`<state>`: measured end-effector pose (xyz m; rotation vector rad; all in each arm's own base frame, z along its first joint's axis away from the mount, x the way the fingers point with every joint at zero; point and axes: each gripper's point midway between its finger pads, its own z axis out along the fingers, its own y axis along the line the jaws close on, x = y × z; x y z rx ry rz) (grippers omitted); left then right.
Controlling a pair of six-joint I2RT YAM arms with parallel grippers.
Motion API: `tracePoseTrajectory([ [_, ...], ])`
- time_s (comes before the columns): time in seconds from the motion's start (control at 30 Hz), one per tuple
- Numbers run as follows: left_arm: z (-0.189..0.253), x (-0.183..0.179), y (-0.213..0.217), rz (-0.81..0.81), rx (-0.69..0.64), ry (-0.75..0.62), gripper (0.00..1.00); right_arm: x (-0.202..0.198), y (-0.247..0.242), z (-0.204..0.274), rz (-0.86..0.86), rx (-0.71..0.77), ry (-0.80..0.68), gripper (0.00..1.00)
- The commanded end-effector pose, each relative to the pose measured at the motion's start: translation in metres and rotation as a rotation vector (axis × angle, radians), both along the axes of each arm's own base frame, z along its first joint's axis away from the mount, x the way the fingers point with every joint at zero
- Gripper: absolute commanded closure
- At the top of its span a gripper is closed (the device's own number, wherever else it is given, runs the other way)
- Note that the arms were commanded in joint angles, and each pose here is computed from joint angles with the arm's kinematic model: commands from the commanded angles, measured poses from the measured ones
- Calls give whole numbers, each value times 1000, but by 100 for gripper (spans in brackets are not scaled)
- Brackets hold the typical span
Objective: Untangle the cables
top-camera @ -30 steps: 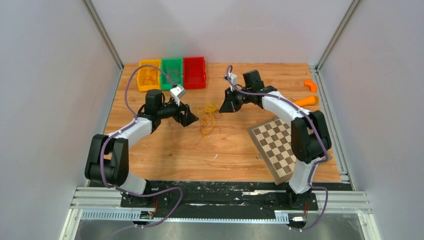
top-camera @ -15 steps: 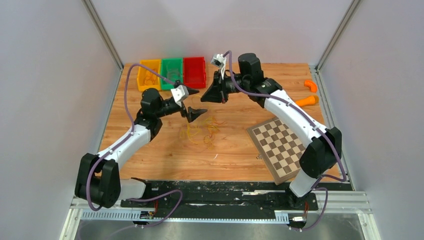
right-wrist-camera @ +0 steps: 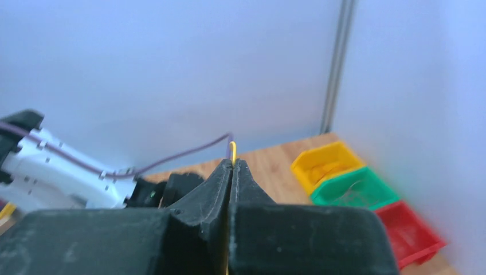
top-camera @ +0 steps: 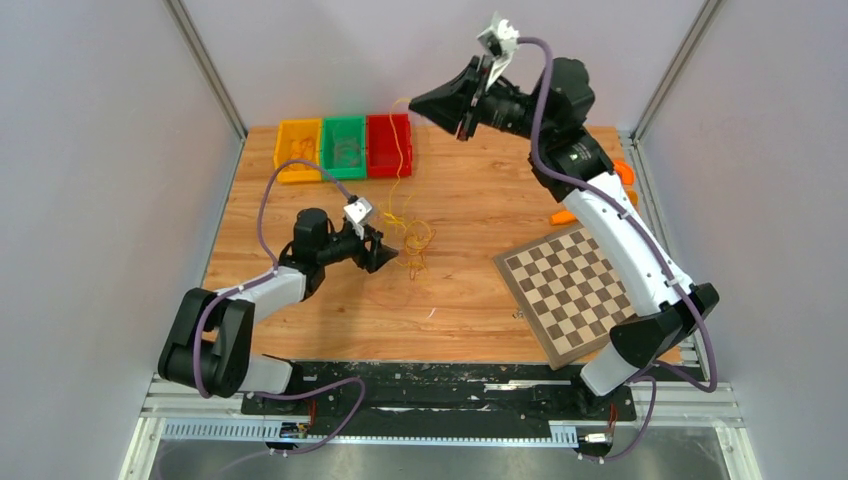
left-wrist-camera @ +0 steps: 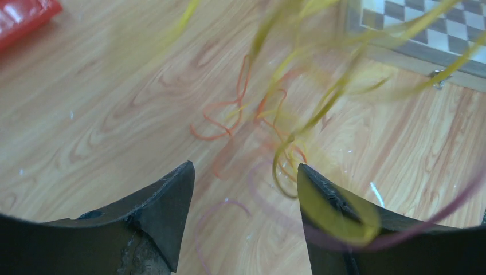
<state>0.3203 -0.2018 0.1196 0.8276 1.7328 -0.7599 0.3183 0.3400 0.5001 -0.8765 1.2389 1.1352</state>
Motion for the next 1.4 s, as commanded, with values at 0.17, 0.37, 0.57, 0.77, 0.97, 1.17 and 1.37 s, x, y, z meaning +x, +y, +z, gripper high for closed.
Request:
tracePoseTrajectory([
  [0.17, 12, 1, 25, 122, -72, 88, 25, 4, -47, 106, -199, 233, -196, 100],
  [0.37, 60, -4, 21, 76, -143, -16, 12, 1, -42, 100, -155, 226, -189, 100],
  [0.57, 198, -3, 6, 7, -227, -347, 0, 1, -32, 71, -97, 181, -120, 100],
  [0.77, 261, 23, -31, -18, -347, -421, 2, -3, -20, 70, -50, 179, -104, 100],
  [0.97, 153, 49, -60, -41, -277, -203, 31, -10, -17, 96, -37, 228, -133, 100],
  [1.17, 13, 31, -17, 99, -207, 202, 59, -11, -37, 146, -127, 324, -221, 100],
  [1.37, 0, 2, -3, 124, -227, 295, 25, -6, -44, 154, -163, 343, -231, 100],
])
